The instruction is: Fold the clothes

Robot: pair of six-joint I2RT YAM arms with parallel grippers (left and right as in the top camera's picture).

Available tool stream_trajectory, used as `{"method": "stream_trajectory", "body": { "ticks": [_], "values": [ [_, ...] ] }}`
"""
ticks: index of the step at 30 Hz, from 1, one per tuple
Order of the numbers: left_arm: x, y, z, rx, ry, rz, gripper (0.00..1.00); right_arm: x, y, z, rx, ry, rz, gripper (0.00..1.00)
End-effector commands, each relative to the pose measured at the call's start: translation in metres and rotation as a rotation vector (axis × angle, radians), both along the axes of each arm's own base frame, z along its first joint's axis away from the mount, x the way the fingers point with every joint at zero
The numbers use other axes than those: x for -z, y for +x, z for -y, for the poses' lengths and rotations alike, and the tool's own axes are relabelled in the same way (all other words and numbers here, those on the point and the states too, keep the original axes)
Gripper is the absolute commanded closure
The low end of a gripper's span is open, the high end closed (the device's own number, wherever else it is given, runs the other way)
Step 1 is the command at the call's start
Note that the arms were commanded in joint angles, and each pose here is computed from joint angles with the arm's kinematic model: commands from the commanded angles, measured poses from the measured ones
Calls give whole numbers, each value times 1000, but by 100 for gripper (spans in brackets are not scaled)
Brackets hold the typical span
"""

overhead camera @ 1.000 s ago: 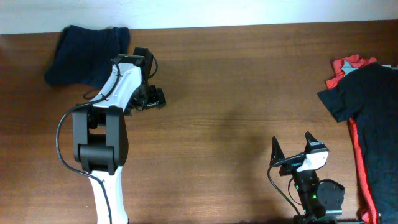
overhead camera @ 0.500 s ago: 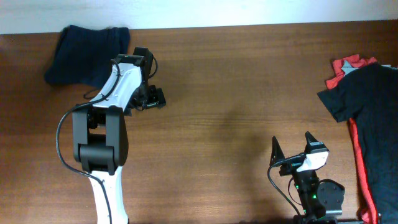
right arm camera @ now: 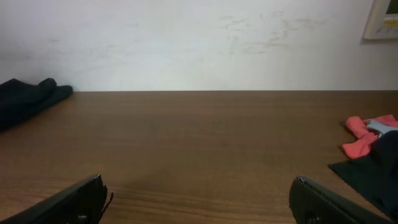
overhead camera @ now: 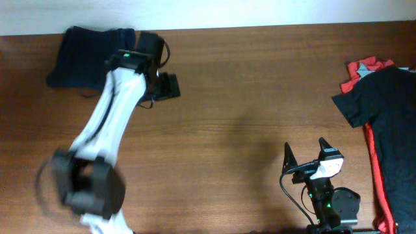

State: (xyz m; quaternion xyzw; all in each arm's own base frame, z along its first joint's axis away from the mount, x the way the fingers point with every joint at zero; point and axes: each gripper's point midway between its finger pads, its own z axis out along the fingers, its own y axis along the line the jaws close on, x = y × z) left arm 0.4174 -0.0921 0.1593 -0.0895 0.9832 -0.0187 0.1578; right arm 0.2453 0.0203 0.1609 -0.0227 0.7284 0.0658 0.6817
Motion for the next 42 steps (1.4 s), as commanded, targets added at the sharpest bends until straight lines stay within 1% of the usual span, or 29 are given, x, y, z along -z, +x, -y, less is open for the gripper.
{"method": "stream_trajectory", "body": {
  "ticks": [1,3,6,10,13,15,16,19,25,29,32,33,38,42],
  "values": [
    [-83,-16,0,5,-47,201,1,2,0,3,13,4,-4,2],
    [-130,-35,-5,3,-77,320,1,2,0,3,13,4,-4,2],
    [-161,-53,-11,1,-97,396,1,2,0,3,13,4,-4,2],
    [-187,-73,-16,1,-115,468,1,2,0,3,13,4,-4,2],
    [-189,-86,-19,0,-118,479,1,2,0,3,13,4,-4,2],
    [-178,-96,-24,-6,-103,463,1,2,0,3,13,4,-4,1],
    [-162,-105,-29,-14,-85,448,1,2,0,3,13,4,-4,2],
    [-142,-108,-36,-32,-67,469,1,2,0,3,13,4,-4,2],
    [-75,-116,-52,-78,-41,564,1,2,0,3,13,4,-4,2],
    [-28,-122,-54,-85,-66,658,1,2,0,3,13,4,-4,2],
    [-6,-123,-60,-109,-88,761,1,2,0,3,13,4,-4,1],
    [3,-124,-64,-122,-101,827,1,2,0,3,13,4,-4,2],
    [24,-133,-74,-155,-120,954,1,2,0,3,13,4,-4,2],
    [32,-141,-86,-191,-123,1039,1,2,0,3,13,4,-4,2]
  ]
}}
